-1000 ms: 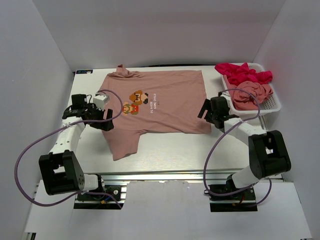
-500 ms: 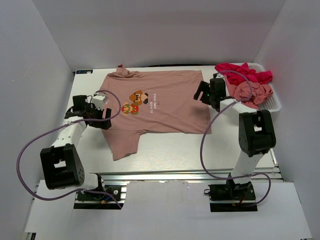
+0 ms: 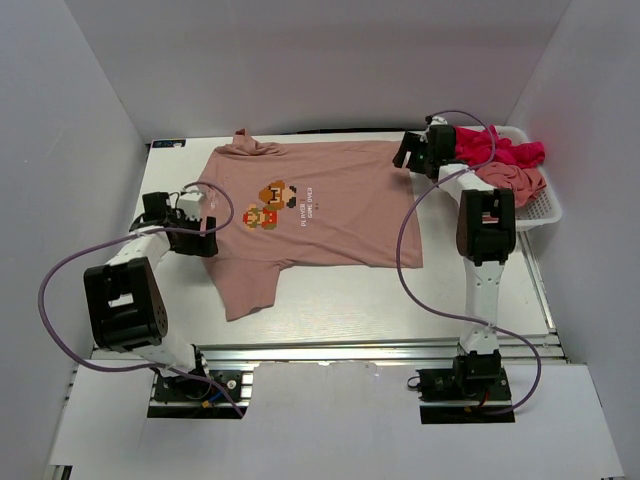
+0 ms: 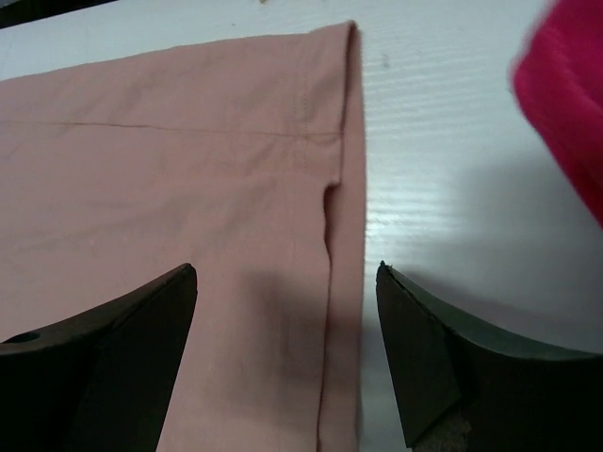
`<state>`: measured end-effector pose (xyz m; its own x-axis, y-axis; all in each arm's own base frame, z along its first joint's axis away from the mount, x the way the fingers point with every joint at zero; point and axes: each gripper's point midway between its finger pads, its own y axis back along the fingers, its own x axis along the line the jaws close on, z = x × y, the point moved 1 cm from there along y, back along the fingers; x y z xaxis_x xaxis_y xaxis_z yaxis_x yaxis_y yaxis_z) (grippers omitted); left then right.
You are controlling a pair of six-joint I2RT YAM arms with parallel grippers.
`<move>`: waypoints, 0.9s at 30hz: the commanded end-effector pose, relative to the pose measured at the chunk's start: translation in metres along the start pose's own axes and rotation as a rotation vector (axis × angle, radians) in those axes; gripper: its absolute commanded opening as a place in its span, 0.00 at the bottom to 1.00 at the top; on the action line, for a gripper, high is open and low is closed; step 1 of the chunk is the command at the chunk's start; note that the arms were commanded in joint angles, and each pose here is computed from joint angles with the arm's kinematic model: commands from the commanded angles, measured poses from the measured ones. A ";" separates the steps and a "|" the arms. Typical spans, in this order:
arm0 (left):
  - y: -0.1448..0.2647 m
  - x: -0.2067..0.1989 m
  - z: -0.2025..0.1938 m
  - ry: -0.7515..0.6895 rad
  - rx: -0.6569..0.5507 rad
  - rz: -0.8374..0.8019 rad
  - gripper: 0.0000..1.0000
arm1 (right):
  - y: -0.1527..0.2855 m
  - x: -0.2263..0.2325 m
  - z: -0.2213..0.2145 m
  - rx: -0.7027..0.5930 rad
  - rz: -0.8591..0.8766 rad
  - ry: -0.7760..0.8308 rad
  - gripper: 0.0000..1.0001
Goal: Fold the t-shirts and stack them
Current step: Flatten out the tshirt
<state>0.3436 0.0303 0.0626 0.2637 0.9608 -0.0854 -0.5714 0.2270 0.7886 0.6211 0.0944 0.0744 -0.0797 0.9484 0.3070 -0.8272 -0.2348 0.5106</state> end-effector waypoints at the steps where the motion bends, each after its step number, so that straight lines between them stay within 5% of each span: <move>1: -0.002 0.006 0.023 -0.009 -0.060 -0.005 0.91 | -0.013 0.011 0.014 -0.012 0.130 0.054 0.81; 11: -0.016 0.007 0.026 0.027 -0.081 -0.033 0.91 | -0.043 0.011 0.041 -0.074 0.305 0.009 0.81; 27: -0.011 0.009 0.038 0.035 -0.108 -0.026 0.91 | -0.053 0.003 0.024 -0.053 0.294 -0.027 0.80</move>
<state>0.3709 0.0277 0.0560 0.2432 0.9588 -0.1469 -0.6001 0.2677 0.7538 0.6684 0.1132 0.0616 -0.3032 0.8331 0.4626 -0.7752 -0.4979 0.3886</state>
